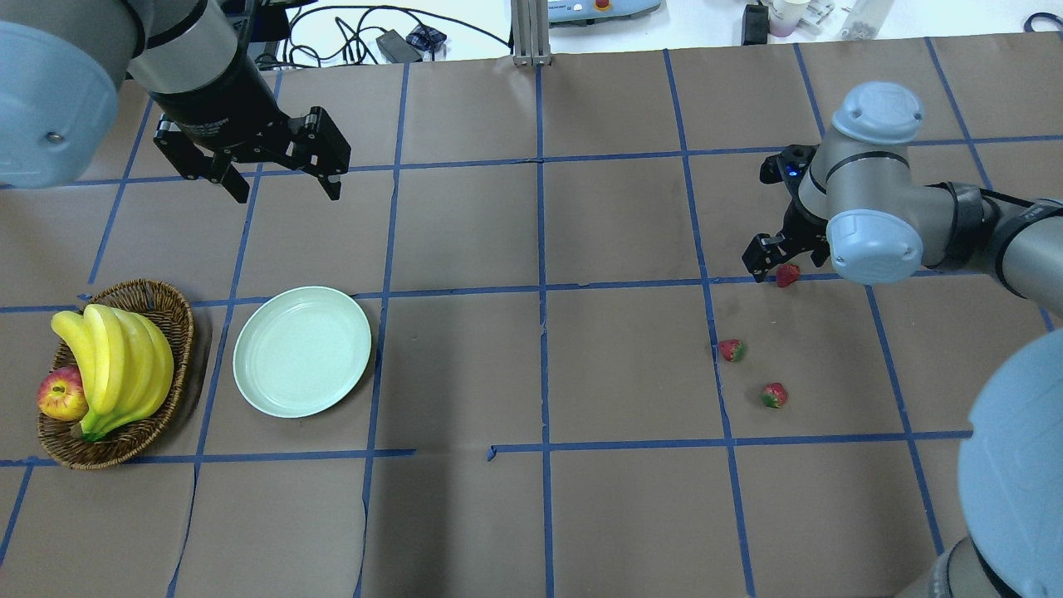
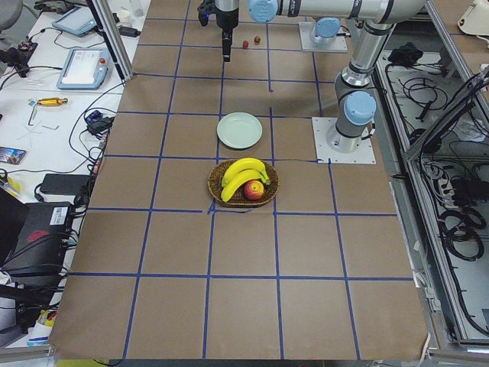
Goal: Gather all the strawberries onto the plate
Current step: 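Lower the right gripper and grasp the farthest red strawberry, then carry the strawberry toward the plate and release it mid-table, then reach the right gripper to the next strawberry and grasp it, then carry the strawberry mid-table and release it beside the first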
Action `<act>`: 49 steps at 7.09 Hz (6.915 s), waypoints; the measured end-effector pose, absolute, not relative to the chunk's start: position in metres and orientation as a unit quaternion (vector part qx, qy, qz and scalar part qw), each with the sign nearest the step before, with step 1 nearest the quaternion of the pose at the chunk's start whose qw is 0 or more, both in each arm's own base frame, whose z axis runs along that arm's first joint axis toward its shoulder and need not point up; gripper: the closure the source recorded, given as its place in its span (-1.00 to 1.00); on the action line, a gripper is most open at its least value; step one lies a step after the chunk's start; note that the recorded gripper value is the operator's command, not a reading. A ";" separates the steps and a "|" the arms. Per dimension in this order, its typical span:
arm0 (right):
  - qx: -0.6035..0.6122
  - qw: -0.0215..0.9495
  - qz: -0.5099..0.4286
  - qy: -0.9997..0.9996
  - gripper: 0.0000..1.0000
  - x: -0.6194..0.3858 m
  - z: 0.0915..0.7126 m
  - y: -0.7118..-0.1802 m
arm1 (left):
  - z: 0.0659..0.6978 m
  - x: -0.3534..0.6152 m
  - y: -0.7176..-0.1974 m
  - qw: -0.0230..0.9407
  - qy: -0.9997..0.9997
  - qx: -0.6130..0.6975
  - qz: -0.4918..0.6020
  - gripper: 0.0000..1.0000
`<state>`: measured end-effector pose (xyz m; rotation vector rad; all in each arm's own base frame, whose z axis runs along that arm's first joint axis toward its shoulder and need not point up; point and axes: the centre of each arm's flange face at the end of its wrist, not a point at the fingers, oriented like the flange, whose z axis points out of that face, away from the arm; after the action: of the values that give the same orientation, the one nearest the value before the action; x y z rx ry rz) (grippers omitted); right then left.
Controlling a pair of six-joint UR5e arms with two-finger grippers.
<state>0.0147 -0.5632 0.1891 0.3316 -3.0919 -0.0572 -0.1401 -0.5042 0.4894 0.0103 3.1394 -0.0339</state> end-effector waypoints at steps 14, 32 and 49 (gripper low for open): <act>-0.018 -0.041 0.066 -0.997 0.67 0.272 0.255 -0.532 | 0.492 -0.140 -0.505 0.001 1.000 0.004 -0.015 -1.00; 0.079 0.039 -0.059 -0.994 -1.00 0.152 0.231 -0.484 | 0.492 -0.139 -0.502 0.001 1.000 0.004 -0.014 -1.00; 0.040 -0.066 0.009 -0.997 0.70 0.271 0.250 -0.494 | 0.492 -0.140 -0.503 0.001 1.000 0.004 -0.014 -1.00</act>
<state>0.2713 -0.4943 0.2504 0.1326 -3.2712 0.0300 -0.1401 -0.5032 0.4919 0.0127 3.1394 -0.0450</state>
